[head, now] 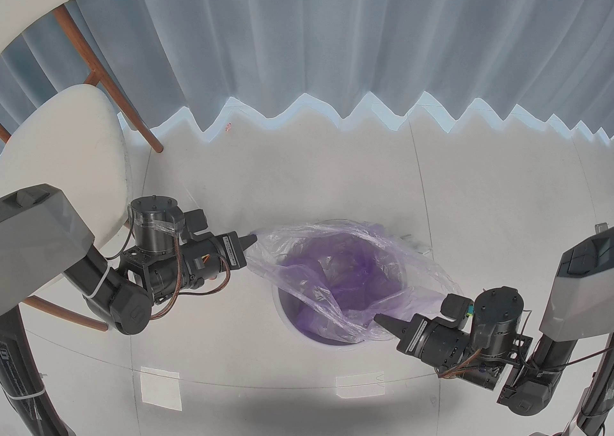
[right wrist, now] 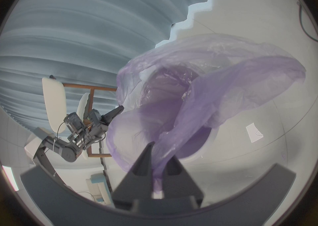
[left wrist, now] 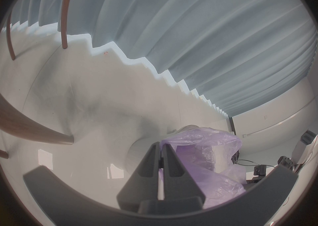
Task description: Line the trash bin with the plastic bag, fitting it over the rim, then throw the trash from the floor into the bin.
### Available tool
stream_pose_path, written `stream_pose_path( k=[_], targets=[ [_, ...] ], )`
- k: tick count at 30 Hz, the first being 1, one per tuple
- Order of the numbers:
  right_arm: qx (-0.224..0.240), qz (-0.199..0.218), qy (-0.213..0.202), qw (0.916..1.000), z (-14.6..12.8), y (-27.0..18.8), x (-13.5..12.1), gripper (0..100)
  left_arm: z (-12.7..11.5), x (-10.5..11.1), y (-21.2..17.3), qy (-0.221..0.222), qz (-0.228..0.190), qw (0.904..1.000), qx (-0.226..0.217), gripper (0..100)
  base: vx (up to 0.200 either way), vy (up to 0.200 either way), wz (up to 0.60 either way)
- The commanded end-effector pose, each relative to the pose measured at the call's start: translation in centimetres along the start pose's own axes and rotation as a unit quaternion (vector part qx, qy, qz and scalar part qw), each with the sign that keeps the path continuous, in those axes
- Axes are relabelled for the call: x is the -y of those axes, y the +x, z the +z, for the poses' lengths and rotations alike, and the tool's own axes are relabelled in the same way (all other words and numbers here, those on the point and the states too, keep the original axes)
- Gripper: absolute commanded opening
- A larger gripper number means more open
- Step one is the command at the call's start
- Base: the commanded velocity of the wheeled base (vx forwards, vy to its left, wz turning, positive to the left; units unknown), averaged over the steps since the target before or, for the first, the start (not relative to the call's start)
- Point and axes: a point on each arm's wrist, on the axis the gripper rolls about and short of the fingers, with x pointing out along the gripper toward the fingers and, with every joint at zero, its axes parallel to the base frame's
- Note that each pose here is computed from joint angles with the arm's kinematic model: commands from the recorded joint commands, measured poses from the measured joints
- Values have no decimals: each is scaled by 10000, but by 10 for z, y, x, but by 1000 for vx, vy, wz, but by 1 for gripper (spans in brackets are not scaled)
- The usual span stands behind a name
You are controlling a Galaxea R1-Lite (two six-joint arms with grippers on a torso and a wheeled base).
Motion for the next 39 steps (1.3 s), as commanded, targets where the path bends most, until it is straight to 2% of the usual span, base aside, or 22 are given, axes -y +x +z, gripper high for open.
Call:
stream_pose_path(
  k=[1, 4, 8, 14, 20, 21, 26, 29, 30, 31, 32, 33, 35, 39],
  targets=[
    [-385, 124, -286, 9988, -21, -11, -7, 0, 0, 0, 0, 0, -6, 10000, -8, 0, 0, 0, 0],
    [-858, 266, -866, 9922, -49, -26, -16, 0, -1, 0, 0, -14, 21, 10000, -43, 0, 0, 0, 0],
    [-1045, 144, -1014, 9892, -65, -28, -16, 0, -2, -5, -1, -35, 85, 9999, -73, 0, 0, 0, 0],
    [-1297, -493, -1320, 9815, -87, -15, 7, 0, -5, -9, -1, -84, 174, 9996, -182, 0, 0, 0, 0],
    [-1396, -624, -1452, 9775, -96, -16, 10, 0, -9, -6, -1, -88, 168, 9995, -265, 0, 0, 0, 0],
    [-1381, -617, -1450, 9778, -96, -16, 10, 100, -11, -6, -2, -94, 175, 9994, -295, 0, 0, 0, 0],
    [-1285, -426, -1367, 9813, -91, -19, 1, 100, -11, -6, -2, -86, 165, 9994, -309, 0, 0, 0, 0],
    [-1135, 108, -1003, 9884, -82, -34, -23, 100, -10, -6, -2, -92, 165, 9994, -292, 0, 0, 0, 0],
    [-1121, 161, -971, 9888, -80, -36, -25, 100, -10, -6, -2, -84, 171, 9994, -288, 0, 0, 0, 0],
    [-1037, 441, -802, 9904, -72, -44, -35, 100, -10, -5, -2, -82, 168, 9994, -282, 0, 0, 0, 0],
    [-1052, 764, -644, 9894, -62, -54, -42, 100, -10, -5, -2, -82, 161, 9994, -285, 0, 0, 0, 0],
    [-1093, 891, -589, 9883, -59, -58, -44, 100, -10, -5, -2, -90, 168, 9994, -282, 0, 0, 0, 0],
    [-1067, 884, -553, 9888, -53, -62, -42, 100, -10, -5, -2, -90, 161, 9994, -285, 0, 0, 0, 0],
    [-653, 444, -470, 9958, -29, -54, -27, 100, -9, -5, -3, -88, 165, 9994, -275, 0, 0, 0, 0]
  ],
)
